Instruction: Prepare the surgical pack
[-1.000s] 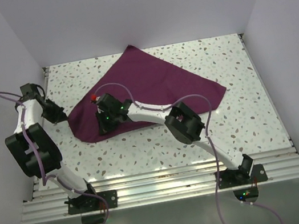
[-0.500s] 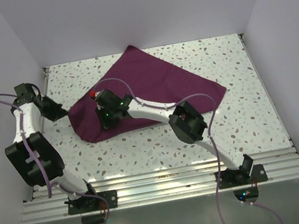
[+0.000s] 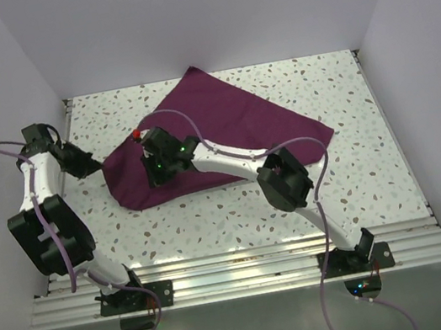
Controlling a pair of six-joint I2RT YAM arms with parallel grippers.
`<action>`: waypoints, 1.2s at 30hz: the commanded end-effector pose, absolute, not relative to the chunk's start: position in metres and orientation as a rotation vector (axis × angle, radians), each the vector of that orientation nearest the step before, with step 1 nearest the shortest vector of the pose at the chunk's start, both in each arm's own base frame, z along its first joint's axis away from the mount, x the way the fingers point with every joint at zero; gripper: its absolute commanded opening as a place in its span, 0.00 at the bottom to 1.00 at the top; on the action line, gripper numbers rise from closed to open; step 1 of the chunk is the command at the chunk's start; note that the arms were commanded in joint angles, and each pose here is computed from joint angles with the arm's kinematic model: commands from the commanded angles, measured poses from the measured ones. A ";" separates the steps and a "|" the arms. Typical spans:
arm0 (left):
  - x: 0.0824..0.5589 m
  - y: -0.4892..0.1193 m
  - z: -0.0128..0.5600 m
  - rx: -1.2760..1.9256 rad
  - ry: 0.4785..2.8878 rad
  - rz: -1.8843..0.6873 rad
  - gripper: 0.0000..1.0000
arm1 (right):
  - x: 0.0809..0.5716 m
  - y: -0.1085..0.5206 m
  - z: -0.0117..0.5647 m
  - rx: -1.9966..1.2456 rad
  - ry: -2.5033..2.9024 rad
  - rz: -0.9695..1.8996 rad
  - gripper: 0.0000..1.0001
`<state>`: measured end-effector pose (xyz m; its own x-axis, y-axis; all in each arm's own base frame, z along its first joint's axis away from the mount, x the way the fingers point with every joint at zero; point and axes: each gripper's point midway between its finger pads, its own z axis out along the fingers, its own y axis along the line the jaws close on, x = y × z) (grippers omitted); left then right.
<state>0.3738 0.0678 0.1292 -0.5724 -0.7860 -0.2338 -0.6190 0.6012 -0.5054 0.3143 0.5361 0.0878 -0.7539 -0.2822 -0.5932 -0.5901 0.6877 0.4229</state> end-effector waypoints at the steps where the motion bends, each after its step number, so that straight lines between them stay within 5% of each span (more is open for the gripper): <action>1: 0.386 0.068 0.159 -1.085 2.290 -0.575 0.00 | 0.304 0.537 0.060 -0.697 2.454 0.771 0.00; 12: 0.391 0.054 0.188 -1.086 2.202 -0.702 0.00 | 0.303 0.512 0.017 -0.729 2.544 0.518 0.00; 20: 0.396 0.051 0.207 -1.082 2.162 -0.734 0.00 | 0.321 0.525 0.160 -0.656 2.313 0.713 0.00; 27: 0.398 0.032 0.216 -1.037 2.184 -0.772 0.00 | 0.411 0.357 0.212 -0.244 2.331 0.506 0.00; 36: 0.403 0.011 0.214 -1.017 2.218 -0.804 0.00 | 0.420 0.157 0.126 0.138 2.475 0.174 0.00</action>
<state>0.3912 0.0222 0.1883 -0.5487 -0.8085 -0.2125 -0.5206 0.5294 -0.6699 0.4409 0.1606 0.1620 -0.7402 0.1848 -0.6465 0.0607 0.9759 0.2095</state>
